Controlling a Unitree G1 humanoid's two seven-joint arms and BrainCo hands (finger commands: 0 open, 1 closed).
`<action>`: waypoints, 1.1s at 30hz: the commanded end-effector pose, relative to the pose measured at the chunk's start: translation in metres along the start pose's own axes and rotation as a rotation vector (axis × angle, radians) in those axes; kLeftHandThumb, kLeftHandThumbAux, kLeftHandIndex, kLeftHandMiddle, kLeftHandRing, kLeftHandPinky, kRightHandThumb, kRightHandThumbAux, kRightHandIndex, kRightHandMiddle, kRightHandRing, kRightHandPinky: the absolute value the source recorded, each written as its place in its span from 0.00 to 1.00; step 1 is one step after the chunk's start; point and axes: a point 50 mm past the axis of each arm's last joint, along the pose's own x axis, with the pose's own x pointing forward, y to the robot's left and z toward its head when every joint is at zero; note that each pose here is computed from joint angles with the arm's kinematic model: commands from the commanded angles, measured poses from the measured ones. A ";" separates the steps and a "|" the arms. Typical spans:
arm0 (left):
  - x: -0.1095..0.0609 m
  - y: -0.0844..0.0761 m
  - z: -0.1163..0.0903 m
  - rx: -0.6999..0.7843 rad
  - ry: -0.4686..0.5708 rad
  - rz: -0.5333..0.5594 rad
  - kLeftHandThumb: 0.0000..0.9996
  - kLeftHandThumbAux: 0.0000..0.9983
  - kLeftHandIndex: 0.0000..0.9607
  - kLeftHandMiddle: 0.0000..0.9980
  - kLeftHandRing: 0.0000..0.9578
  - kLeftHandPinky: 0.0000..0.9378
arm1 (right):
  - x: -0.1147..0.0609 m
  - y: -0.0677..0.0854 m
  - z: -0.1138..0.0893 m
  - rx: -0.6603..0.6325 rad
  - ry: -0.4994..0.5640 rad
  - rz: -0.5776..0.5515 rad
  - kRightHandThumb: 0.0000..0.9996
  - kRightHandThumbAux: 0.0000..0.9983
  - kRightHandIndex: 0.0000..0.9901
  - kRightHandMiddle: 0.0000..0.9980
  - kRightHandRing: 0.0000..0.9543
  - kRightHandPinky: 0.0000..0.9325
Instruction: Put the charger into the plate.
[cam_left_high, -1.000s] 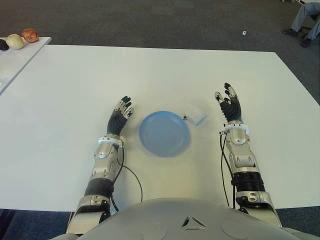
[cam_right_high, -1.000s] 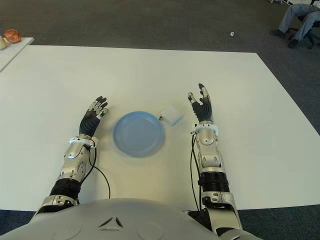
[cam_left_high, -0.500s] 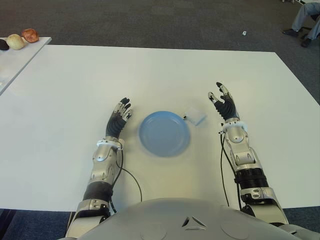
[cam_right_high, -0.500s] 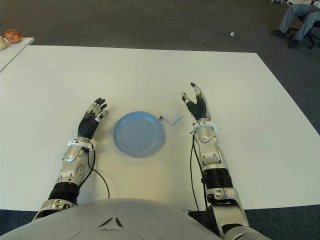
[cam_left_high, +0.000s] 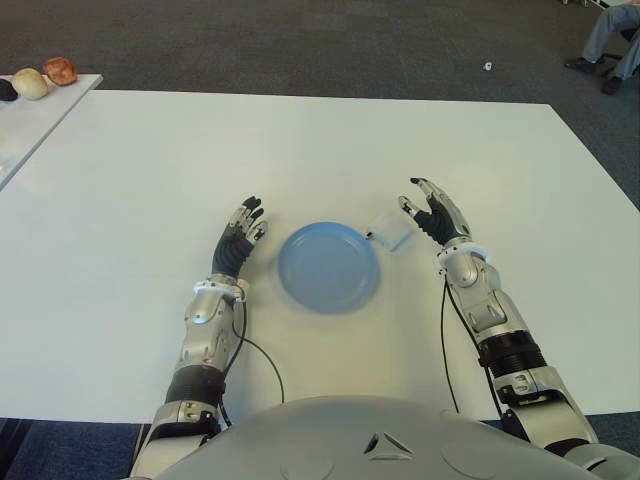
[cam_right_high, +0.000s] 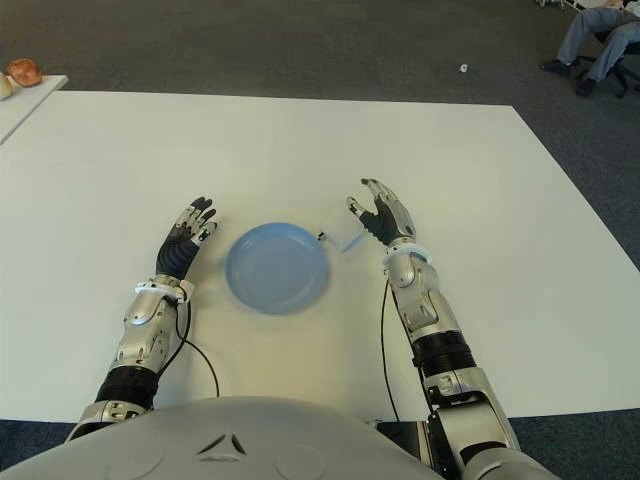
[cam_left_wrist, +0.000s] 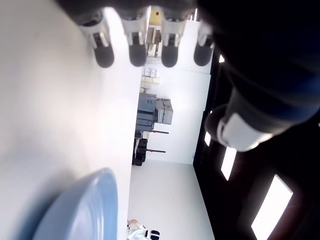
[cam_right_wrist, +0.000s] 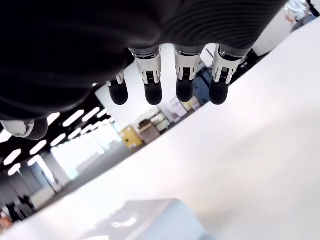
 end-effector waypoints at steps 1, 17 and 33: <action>-0.006 -0.003 -0.010 -0.007 0.060 0.000 0.00 0.66 0.01 0.05 0.05 0.08 | 0.002 0.012 -0.007 -0.096 0.031 0.084 0.35 0.16 0.00 0.00 0.00 0.00; -0.011 -0.005 -0.008 0.008 0.068 -0.005 0.00 0.65 0.00 0.05 0.04 0.07 | -0.001 0.023 -0.005 -0.219 0.027 0.177 0.30 0.15 0.00 0.00 0.00 0.00; -0.013 -0.005 -0.008 0.000 0.076 -0.001 0.00 0.64 0.01 0.05 0.04 0.08 | -0.003 0.037 -0.007 -0.253 0.038 0.232 0.30 0.12 0.00 0.00 0.00 0.00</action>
